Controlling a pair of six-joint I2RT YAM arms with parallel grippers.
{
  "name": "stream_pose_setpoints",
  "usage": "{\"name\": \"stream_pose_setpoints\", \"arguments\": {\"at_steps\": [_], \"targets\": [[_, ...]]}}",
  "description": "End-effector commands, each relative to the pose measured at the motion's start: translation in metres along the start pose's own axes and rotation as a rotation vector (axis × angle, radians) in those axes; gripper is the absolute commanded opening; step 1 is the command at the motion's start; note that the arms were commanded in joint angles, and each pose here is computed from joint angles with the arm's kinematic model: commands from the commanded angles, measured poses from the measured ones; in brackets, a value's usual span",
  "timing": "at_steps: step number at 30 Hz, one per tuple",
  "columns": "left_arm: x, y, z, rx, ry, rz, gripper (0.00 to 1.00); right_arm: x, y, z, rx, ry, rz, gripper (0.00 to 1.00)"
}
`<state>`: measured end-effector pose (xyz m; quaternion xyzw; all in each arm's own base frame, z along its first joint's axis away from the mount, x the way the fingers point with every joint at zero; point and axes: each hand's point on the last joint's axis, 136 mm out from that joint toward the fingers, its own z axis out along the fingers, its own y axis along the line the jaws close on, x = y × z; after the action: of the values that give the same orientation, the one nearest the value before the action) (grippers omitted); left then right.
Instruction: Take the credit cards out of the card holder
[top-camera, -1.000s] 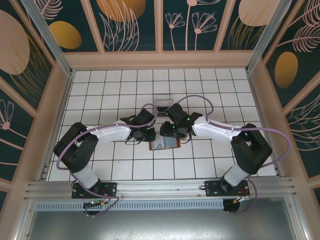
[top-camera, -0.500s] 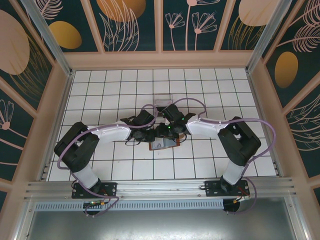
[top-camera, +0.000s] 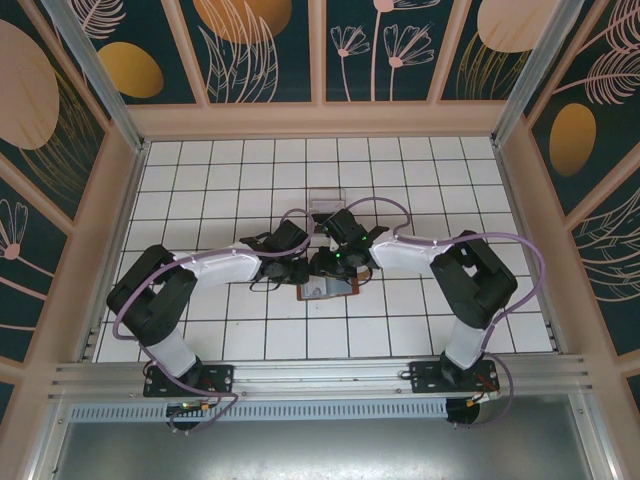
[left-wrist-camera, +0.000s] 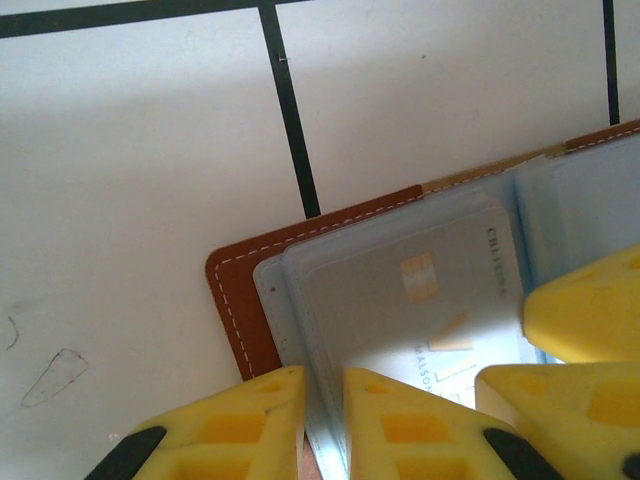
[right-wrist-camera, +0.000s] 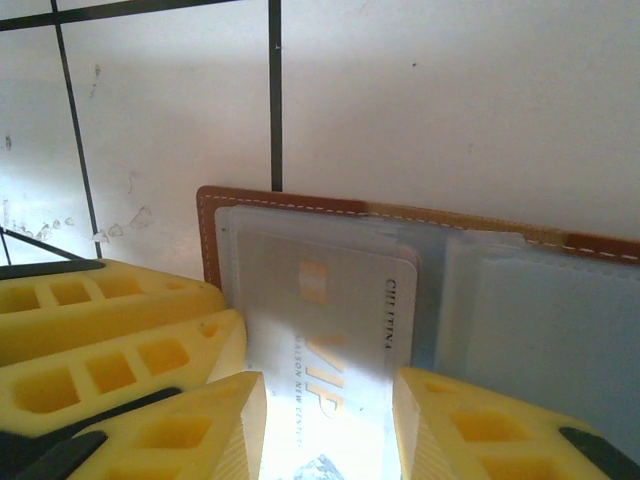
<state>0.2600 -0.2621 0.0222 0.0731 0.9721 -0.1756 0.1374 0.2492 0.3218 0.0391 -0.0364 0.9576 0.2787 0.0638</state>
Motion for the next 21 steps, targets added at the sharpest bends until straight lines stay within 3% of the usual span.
{"name": "stream_pose_setpoints", "arguments": {"at_steps": [1, 10, 21], "targets": [[0.011, 0.006, -0.001, -0.022, 0.023, -0.003, 0.2, 0.004, -0.01, 0.006, 0.045, 0.004, -0.001, 0.38], [0.006, 0.004, -0.007, -0.018, 0.007, -0.003, 0.2, 0.007, -0.021, 0.005, 0.117, -0.002, -0.003, 0.38], [0.003, 0.002, -0.008, -0.016, 0.001, -0.001, 0.18, -0.001, -0.007, -0.016, 0.088, -0.063, -0.004, 0.34]]}}
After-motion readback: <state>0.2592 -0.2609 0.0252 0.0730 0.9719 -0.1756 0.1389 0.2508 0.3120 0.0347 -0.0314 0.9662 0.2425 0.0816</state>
